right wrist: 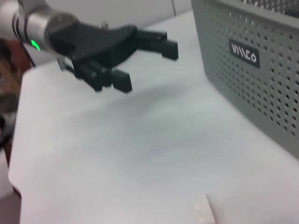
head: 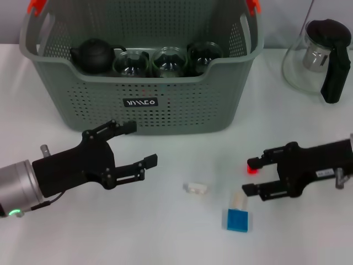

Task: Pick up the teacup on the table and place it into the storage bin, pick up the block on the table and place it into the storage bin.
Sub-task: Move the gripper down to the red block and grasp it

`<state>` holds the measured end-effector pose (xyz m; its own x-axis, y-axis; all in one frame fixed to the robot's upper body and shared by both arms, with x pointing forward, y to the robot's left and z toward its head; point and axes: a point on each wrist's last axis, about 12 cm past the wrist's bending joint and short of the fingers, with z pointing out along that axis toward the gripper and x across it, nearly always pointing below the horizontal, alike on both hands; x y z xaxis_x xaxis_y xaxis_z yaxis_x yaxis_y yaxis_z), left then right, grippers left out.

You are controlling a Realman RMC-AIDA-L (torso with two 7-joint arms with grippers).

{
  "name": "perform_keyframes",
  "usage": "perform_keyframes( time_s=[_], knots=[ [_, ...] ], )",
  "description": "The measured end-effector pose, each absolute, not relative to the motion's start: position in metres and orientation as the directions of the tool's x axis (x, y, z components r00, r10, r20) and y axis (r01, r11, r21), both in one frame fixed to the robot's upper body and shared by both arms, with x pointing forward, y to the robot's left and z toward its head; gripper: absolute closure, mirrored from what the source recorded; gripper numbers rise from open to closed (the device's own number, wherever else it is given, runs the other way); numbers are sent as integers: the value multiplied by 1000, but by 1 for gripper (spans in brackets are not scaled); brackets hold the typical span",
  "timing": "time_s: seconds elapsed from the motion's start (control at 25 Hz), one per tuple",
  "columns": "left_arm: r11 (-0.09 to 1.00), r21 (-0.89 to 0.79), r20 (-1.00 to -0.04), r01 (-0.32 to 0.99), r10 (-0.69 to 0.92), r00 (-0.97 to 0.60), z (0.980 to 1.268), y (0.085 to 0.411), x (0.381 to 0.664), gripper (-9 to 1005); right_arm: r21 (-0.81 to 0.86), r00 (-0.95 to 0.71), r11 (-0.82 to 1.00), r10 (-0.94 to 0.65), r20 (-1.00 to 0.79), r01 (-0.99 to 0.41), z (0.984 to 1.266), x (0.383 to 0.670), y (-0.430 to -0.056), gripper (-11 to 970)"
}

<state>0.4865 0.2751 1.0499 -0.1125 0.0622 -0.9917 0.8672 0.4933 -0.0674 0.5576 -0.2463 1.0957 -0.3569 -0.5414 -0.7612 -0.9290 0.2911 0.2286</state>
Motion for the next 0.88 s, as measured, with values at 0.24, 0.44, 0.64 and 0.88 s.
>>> perform_keyframes(
  time_s=[0.24,0.44,0.64,0.88],
  knots=[
    [518,-91,-992,851,31,-125,1046,271,489,122,183,-323,275,-655,-683,-944,1110,576,-230,246],
    [536,-107,-991,838,12,-134,1044,267,491,122,143,-343,325,-724,-598,-935,1112,585,-224,247],
    [539,-116,-991,834,-3,-136,1044,265,493,122,134,-403,403,-718,-568,-905,1114,591,-225,249],
    [544,-109,-991,832,5,-133,1041,262,493,122,109,-416,432,-722,-554,-895,1108,593,-221,342]
  ],
)
